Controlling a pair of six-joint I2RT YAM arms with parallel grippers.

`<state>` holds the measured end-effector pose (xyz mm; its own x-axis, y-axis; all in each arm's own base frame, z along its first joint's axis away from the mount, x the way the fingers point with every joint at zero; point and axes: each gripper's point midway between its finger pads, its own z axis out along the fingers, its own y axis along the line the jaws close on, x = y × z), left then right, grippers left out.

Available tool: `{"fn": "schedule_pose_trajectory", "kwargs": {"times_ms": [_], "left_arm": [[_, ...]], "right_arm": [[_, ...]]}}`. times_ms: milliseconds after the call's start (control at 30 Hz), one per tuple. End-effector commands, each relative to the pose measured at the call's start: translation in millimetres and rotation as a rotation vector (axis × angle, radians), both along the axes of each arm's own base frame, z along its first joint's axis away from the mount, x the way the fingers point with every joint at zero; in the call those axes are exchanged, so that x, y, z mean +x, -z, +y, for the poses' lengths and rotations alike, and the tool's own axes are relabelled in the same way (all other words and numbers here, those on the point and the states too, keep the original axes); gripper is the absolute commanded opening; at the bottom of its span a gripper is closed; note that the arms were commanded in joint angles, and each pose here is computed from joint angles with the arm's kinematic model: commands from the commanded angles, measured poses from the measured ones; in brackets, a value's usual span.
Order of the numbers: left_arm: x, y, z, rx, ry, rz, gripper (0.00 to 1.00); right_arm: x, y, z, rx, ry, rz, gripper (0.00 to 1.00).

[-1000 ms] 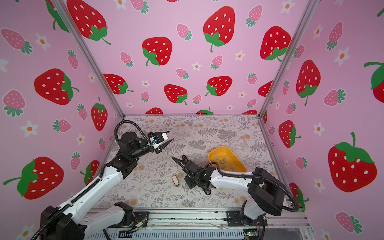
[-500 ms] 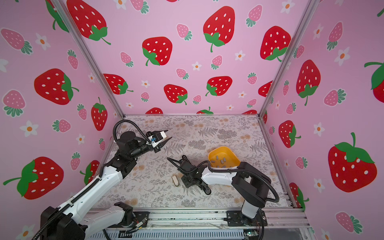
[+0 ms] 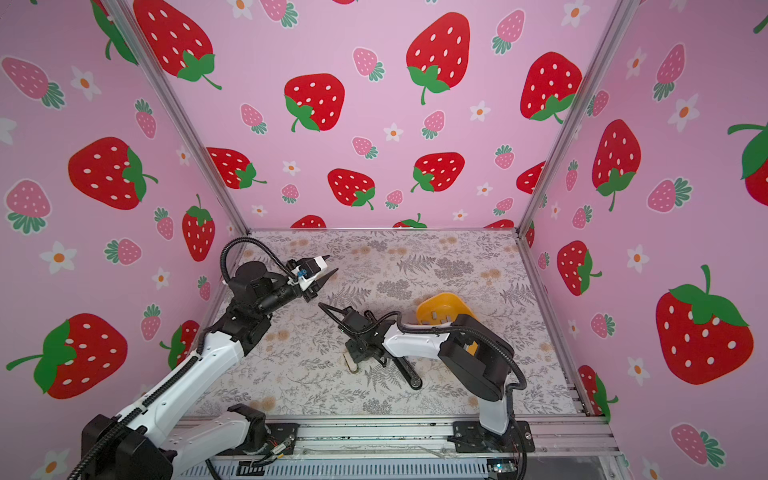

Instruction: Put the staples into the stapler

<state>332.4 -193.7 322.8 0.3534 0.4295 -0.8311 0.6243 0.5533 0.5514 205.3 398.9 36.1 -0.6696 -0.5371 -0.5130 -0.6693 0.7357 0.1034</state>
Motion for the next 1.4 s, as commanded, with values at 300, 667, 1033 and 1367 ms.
{"fn": "schedule_pose_trajectory", "kwargs": {"times_ms": [300,667,1033,1367], "left_arm": [[1,-8,3,-0.022,-0.005,-0.020,0.41],[0,-7,2,-0.020,0.006,-0.017,0.41],[-2,-5,0,-0.014,0.023,-0.017,0.42],[-18,-1,-13,0.002,0.110,-0.010,0.44]], "right_arm": [[23,4,1,-0.033,0.072,-0.011,0.17],[25,-1,-1,-0.032,0.079,-0.028,0.41],[30,-52,-7,0.034,0.102,-0.098,0.48],[60,-153,-64,0.146,0.213,-0.268,0.50]]}}
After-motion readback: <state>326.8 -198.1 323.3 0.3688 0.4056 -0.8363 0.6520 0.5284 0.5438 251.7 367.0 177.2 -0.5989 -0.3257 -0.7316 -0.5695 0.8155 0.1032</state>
